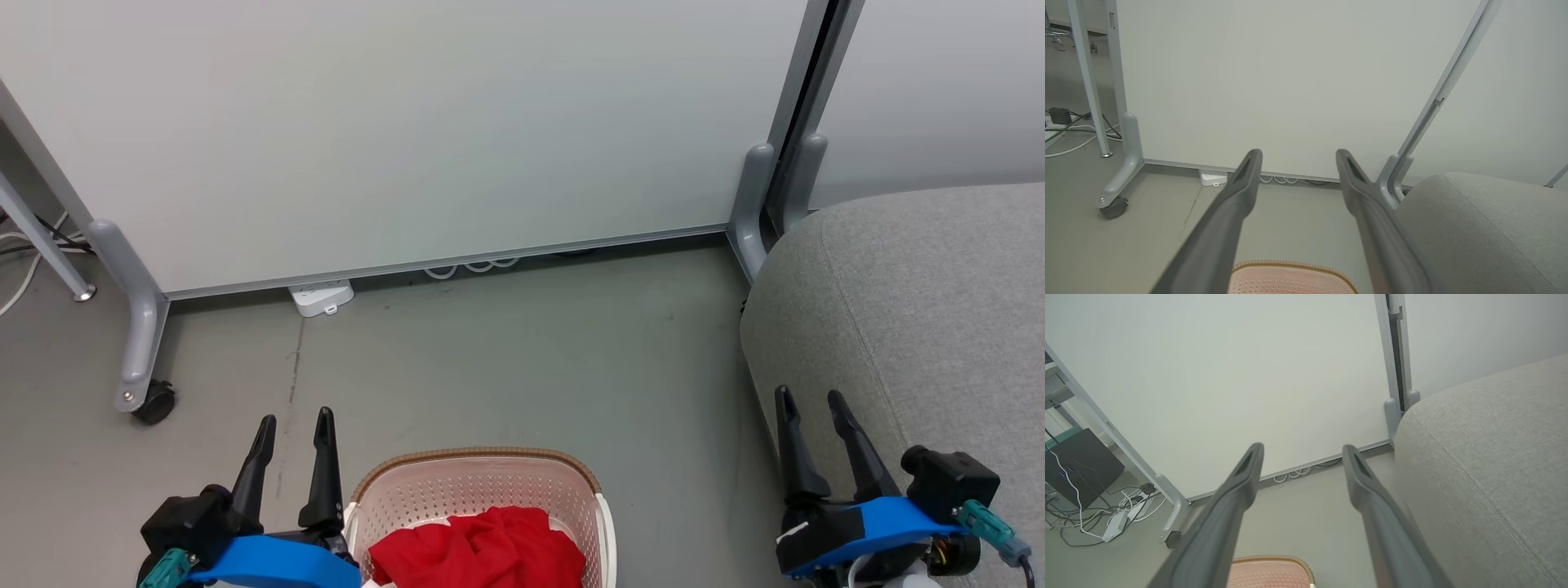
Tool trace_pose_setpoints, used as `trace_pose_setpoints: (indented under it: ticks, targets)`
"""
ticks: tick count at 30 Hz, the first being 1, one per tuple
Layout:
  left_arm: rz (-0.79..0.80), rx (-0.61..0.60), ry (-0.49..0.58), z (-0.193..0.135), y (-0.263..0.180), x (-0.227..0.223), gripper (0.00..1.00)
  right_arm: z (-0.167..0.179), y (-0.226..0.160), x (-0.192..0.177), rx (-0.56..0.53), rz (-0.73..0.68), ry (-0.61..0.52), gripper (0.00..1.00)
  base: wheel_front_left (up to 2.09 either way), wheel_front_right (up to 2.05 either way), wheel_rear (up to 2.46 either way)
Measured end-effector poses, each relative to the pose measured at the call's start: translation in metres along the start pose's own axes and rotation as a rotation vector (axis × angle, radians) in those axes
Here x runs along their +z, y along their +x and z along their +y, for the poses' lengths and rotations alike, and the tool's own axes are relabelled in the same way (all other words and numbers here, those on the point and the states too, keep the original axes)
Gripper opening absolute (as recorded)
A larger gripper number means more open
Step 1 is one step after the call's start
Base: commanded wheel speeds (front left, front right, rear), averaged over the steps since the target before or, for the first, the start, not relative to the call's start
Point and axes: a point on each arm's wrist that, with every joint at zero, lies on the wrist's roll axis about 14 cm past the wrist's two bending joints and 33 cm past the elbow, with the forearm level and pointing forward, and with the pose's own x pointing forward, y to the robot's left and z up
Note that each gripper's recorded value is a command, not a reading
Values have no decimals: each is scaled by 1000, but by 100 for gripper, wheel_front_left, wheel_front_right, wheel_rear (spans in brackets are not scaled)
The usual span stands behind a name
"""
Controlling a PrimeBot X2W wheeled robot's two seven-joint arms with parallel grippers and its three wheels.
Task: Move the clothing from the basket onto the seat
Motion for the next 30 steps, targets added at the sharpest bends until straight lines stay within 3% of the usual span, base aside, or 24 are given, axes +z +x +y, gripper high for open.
trace_pose_setpoints:
  ticks: [30]
  targets:
    - [-56,-56,217,-13,0,7,100,10,0,4,52,-23,-227,100,0,0,0]
